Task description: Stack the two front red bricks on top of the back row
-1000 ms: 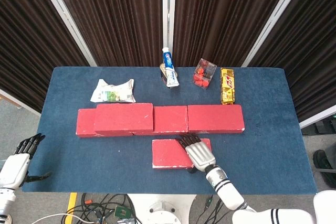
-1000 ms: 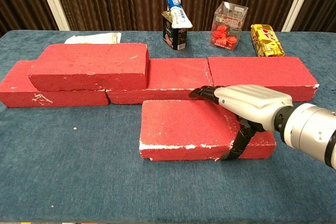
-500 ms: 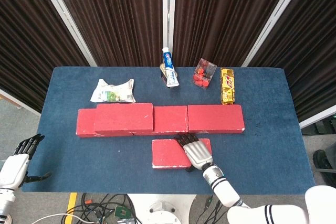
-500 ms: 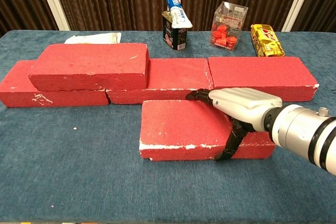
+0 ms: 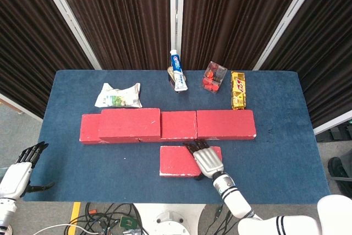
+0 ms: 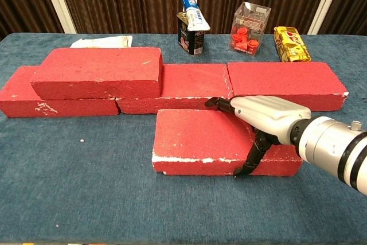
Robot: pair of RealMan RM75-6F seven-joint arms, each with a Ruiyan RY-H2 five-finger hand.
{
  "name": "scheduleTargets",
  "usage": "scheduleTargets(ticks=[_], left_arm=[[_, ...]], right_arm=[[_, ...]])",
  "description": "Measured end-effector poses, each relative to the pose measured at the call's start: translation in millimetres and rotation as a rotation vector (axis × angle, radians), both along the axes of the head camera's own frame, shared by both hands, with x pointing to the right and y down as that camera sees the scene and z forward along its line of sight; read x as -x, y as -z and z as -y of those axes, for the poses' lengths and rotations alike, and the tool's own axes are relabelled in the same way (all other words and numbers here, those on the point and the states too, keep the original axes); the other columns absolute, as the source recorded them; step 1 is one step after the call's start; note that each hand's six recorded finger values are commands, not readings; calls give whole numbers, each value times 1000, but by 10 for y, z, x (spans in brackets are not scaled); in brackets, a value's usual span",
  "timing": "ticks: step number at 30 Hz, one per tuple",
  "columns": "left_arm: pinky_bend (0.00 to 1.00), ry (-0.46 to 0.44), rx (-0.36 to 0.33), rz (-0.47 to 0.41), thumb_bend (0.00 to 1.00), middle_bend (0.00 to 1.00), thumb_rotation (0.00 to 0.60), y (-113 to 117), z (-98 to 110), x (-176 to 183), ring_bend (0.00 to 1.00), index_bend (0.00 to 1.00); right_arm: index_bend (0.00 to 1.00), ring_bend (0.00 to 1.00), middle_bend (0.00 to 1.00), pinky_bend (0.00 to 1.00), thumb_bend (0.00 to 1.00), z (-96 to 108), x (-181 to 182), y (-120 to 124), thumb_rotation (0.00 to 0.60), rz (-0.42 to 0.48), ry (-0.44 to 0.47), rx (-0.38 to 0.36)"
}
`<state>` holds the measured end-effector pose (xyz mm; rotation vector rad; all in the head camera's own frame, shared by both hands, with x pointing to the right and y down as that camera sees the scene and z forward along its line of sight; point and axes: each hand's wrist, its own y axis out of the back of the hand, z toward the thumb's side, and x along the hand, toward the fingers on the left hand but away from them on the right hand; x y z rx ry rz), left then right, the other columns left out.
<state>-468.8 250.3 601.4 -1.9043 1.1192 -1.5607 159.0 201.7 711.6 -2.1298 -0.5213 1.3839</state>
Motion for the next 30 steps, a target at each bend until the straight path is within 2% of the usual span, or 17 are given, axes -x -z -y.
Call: scheduleTargets(ticks=[9, 14, 20, 24, 30], left_arm=[[0, -4, 1, -3, 1, 0, 600, -3, 3, -17, 0, 0], [0, -9, 5, 0, 1, 0, 600, -6, 0, -26, 0, 0], [0, -14, 1, 3, 1, 0, 600, 13, 9, -37, 0, 0], [0, -18, 4, 0, 1, 0, 600, 12, 9, -53, 0, 0], [0, -12, 6, -5, 1, 0, 600, 12, 15, -47, 0, 0]], right_arm=[[0, 212, 261, 0, 42, 29, -50, 116, 600, 27, -14, -32], [0, 210, 240, 6, 50, 30, -91, 157, 600, 35, -22, -27], [0, 201, 234, 94, 54, 97, -123, 328, 600, 61, -27, -68], [0, 201, 241, 186, 54, 278, -183, 521, 600, 73, -38, -139], [0, 201, 241, 163, 54, 751, -238, 726, 600, 38, -27, -256]])
